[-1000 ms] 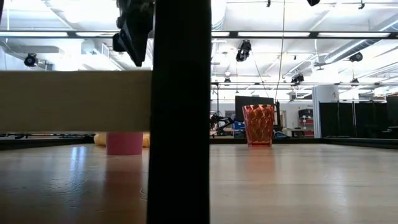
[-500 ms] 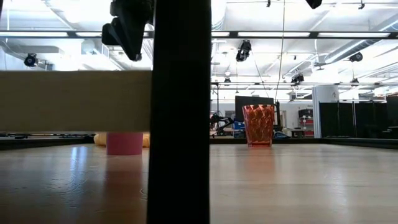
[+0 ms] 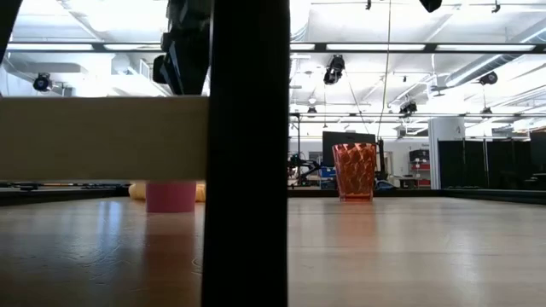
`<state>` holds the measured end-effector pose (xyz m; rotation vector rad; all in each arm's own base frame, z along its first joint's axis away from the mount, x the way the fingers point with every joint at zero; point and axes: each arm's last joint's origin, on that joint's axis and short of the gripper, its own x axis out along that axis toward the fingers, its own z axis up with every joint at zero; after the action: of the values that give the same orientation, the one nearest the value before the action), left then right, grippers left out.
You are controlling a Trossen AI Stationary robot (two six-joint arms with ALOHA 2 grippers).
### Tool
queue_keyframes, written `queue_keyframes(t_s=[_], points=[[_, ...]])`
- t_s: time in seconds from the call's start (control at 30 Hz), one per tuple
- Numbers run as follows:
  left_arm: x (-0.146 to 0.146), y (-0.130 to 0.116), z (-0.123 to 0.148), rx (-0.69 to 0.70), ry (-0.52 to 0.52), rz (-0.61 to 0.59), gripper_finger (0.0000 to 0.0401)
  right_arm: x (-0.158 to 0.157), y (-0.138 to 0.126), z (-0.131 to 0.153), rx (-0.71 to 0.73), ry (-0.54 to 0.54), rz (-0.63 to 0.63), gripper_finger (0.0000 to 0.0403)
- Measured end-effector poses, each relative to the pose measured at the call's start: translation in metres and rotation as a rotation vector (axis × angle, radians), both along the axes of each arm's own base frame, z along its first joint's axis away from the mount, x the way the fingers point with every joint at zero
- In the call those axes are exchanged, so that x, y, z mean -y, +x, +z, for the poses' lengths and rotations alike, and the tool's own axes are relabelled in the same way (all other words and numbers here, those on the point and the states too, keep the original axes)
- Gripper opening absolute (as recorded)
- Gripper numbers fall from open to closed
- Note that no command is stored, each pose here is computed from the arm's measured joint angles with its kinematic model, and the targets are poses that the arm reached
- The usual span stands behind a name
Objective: Stack small to large cups/mugs on shelf
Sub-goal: Put the pink cup on the shelf
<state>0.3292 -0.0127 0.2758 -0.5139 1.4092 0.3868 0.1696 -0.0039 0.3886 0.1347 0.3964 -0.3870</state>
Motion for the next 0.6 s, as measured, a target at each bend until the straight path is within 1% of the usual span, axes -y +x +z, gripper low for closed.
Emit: queue_keyframes(t_s=[0.2,0.27,0.4,0.43,0.5,0.6], points=[[-0.0004,0.0032,-0.0058,-0.017,0.020,0.002,0.0092,0.0000,0.0000,0.0001,0.001,0.000,0.000,0.0009],[-0.0005,0.0033,-0.0058,-0.016,0.021,0.002,0.0078,0.0000,0.0000,0.0001,0.001,0.000,0.000,0.0009],[-0.0004,0.0025,-0.0051,-0.018,0.022,-0.008,0.0018,0.0000,0.0000,0.0001,0.001,0.000,0.000,0.0009],[-0.0001,0.0020,-0.0047,-0.019,0.023,-0.012,0.0010,0.0000,0.0000,0.0001,0.001,0.000,0.000,0.0009],[0.0008,0.0012,-0.0036,-0.018,0.012,-0.017,0.0005,0.0000,0.0000,0.0001,0.001,0.000,0.000,0.0009],[0.0084,0.0020,0.0029,-0.001,-0.047,-0.028,0.0001,0.0000,0.0000,0.0001,0.001,0.000,0.000,0.0009]])
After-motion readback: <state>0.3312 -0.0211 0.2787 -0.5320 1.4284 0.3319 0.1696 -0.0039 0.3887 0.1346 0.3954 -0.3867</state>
